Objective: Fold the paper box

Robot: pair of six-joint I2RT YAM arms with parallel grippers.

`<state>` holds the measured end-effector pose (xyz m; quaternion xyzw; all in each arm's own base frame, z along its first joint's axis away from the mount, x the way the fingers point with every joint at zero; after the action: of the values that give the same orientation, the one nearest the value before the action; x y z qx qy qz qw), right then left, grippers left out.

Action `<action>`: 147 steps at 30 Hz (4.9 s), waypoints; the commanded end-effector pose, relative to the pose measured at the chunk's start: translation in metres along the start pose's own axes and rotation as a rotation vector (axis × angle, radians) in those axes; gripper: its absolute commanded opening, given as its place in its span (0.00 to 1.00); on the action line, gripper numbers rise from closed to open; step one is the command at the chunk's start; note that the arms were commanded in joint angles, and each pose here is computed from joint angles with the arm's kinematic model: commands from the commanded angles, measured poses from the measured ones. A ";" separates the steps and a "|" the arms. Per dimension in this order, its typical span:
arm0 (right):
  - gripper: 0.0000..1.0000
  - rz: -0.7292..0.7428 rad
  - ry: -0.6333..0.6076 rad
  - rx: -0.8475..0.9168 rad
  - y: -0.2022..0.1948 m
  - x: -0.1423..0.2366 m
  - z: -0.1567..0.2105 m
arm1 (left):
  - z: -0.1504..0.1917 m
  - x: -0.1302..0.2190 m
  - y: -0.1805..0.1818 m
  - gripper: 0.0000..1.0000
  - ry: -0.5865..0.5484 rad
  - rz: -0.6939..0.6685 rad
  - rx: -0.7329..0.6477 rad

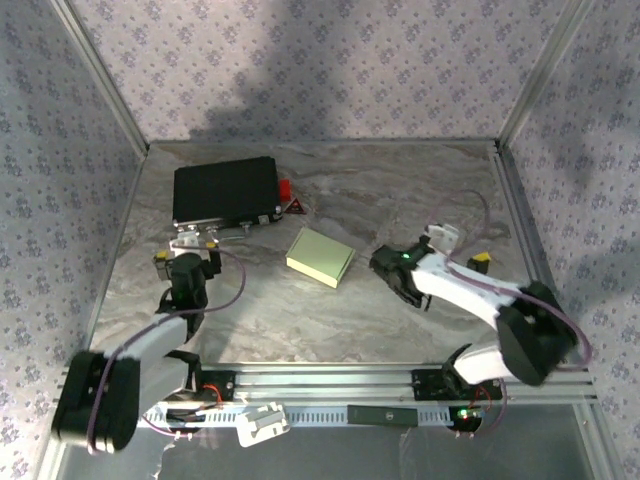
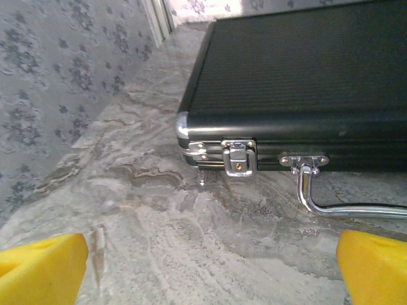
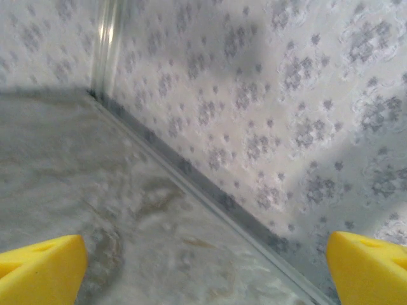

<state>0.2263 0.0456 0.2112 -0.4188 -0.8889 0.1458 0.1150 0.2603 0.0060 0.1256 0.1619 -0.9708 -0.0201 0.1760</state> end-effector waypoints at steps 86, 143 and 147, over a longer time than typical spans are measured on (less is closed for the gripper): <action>0.98 -1.185 -0.105 -0.600 -0.137 0.118 -0.222 | -0.015 -0.077 -0.012 1.00 0.016 0.117 0.061; 0.99 -0.621 0.143 -0.105 0.064 -0.131 0.073 | -0.016 -0.078 -0.012 1.00 0.014 0.122 0.062; 0.99 -0.626 0.116 -0.086 0.065 -0.129 0.072 | -0.016 -0.078 -0.012 1.00 0.016 0.122 0.063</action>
<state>0.3271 -0.0269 0.1098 -0.1266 -0.9737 0.0395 0.1854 0.3328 0.0195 0.1074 0.1105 -0.9752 0.0269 0.1900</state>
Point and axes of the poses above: each hand's point on the last joint's axis, 136 mm out from that joint toward the fingers, its own x axis back along the fingers, its own y axis along the line the jaws close on, z = x × y, the point moved 6 cm from there along x, back along the fingers, and after that the axes turned 2 degrees about x, right-handed, at the moved point
